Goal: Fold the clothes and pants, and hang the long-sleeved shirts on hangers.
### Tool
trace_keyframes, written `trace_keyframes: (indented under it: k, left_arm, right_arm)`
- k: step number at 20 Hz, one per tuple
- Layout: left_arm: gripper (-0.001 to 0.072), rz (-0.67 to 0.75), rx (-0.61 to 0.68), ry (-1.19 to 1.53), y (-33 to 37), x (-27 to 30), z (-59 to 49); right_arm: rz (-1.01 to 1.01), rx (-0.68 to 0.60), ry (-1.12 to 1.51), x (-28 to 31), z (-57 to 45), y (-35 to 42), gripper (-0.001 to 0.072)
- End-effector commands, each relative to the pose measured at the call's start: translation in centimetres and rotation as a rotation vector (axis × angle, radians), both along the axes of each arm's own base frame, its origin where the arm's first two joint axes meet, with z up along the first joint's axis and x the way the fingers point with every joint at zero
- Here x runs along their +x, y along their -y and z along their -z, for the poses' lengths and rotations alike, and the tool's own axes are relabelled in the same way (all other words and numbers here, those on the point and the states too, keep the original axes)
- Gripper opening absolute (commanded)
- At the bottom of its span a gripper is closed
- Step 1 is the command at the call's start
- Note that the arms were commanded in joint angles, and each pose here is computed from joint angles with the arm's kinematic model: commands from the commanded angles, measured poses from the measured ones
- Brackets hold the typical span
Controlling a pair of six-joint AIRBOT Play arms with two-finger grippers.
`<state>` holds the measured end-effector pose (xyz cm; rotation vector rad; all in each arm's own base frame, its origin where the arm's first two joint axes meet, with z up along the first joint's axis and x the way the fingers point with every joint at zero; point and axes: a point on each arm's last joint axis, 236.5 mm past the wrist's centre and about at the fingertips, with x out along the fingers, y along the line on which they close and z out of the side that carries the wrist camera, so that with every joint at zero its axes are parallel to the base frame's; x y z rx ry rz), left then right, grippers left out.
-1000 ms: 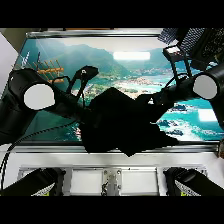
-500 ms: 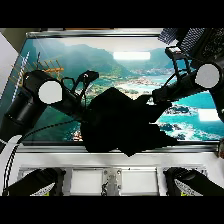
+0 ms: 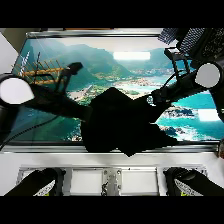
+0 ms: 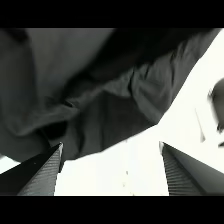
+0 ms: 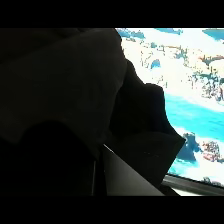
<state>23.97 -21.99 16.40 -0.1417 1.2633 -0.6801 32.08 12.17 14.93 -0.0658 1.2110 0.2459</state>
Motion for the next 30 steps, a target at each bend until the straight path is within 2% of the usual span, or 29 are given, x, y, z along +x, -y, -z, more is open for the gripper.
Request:
trace_keyframes:
  k: [1,6,9,11,14,21,24,30]
  left_arm:
    - [0.0656,-0.178,-0.078,0.128,-4.0,3.2,-3.4]
    - [0.0656,-0.514,-0.011,0.252,-16.3,9.8,-3.7]
    - [0.0656,-0.718,0.184,0.263,-25.9,13.4,-0.1]
    - [0.0656,-0.779,0.328,0.264,-30.9,15.3,2.7]
    - [0.0656,-0.782,0.495,0.267,-35.6,18.3,7.1]
    - [0.0656,-0.714,0.676,0.144,-41.0,24.2,15.9]
    - [0.0655,-0.693,0.728,0.121,-42.8,26.6,19.3]
    - [0.0655,-0.699,0.731,0.071,-44.7,29.8,24.8]
  right_arm:
    - [0.0,0.001,-0.001,0.0,0.0,0.0,0.0009]
    - [0.0,0.0,0.0,0.0,0.0,0.0,0.0009]
    - [0.0,0.001,0.0,0.0,0.0,0.0,0.0009]
    - [0.0,0.0,0.0,0.0,0.0,0.0,0.0009]
    - [0.0,0.001,-0.001,0.0,0.0,0.0,0.0009]
    - [0.0,0.0,-0.001,0.0,0.0,0.0,0.0009]
    - [0.0,0.0,-0.002,0.0,0.1,0.0,0.0009]
    - [0.0,0.0,-0.002,0.0,0.1,0.0,0.0009]
